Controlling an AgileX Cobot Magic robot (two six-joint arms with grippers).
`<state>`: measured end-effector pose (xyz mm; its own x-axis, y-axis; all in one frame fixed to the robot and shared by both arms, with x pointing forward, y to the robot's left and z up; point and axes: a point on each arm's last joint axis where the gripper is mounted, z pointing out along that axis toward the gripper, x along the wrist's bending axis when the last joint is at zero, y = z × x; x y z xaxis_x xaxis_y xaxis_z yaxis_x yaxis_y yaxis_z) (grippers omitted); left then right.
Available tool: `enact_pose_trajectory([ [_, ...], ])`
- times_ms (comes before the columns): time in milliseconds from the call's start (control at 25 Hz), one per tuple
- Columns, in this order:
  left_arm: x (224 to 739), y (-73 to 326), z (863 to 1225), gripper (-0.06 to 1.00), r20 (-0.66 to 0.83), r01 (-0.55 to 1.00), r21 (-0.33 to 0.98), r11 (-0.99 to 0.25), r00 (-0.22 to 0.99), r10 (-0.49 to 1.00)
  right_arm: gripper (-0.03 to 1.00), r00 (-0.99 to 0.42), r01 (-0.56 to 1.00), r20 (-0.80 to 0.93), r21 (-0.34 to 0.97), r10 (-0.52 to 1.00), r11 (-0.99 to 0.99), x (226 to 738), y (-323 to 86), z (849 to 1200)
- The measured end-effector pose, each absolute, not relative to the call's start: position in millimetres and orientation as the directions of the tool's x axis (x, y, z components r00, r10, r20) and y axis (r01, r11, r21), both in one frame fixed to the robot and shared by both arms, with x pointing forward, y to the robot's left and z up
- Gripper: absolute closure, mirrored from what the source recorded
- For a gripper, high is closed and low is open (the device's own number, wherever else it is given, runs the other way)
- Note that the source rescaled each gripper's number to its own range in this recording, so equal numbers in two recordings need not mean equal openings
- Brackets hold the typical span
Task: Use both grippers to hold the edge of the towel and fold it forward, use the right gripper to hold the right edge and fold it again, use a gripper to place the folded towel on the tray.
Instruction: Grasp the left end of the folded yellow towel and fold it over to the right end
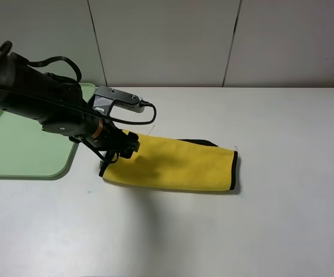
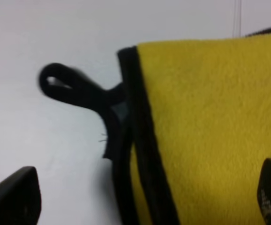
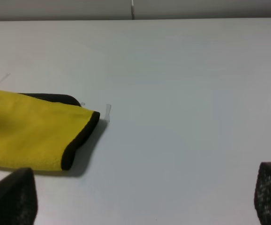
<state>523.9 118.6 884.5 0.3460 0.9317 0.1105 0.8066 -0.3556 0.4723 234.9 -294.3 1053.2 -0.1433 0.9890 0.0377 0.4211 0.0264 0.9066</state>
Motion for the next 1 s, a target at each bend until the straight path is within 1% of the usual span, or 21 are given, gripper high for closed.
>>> enact_pose_trajectory([
  [120,524,118,877,-0.02,0.101,0.819,0.455,-0.349,0.342,0.934,-0.03,-0.143,0.421,0.038,0.907,0.989,0.026,235,-294,1053],
  [240,524,117,876,-0.05,0.099,0.823,0.452,-0.344,0.337,0.936,-0.03,-0.143,0.421,0.038,0.907,0.989,0.026,235,-294,1053],
  [680,523,120,871,-0.06,0.109,0.845,0.426,-0.324,0.308,0.945,-0.03,-0.143,0.421,0.038,0.907,0.989,0.026,235,-294,1053],
  [1000,524,117,855,-0.06,0.078,0.852,0.407,-0.329,0.326,0.942,-0.03,-0.143,0.421,0.039,0.907,0.989,0.025,235,-294,1053],
])
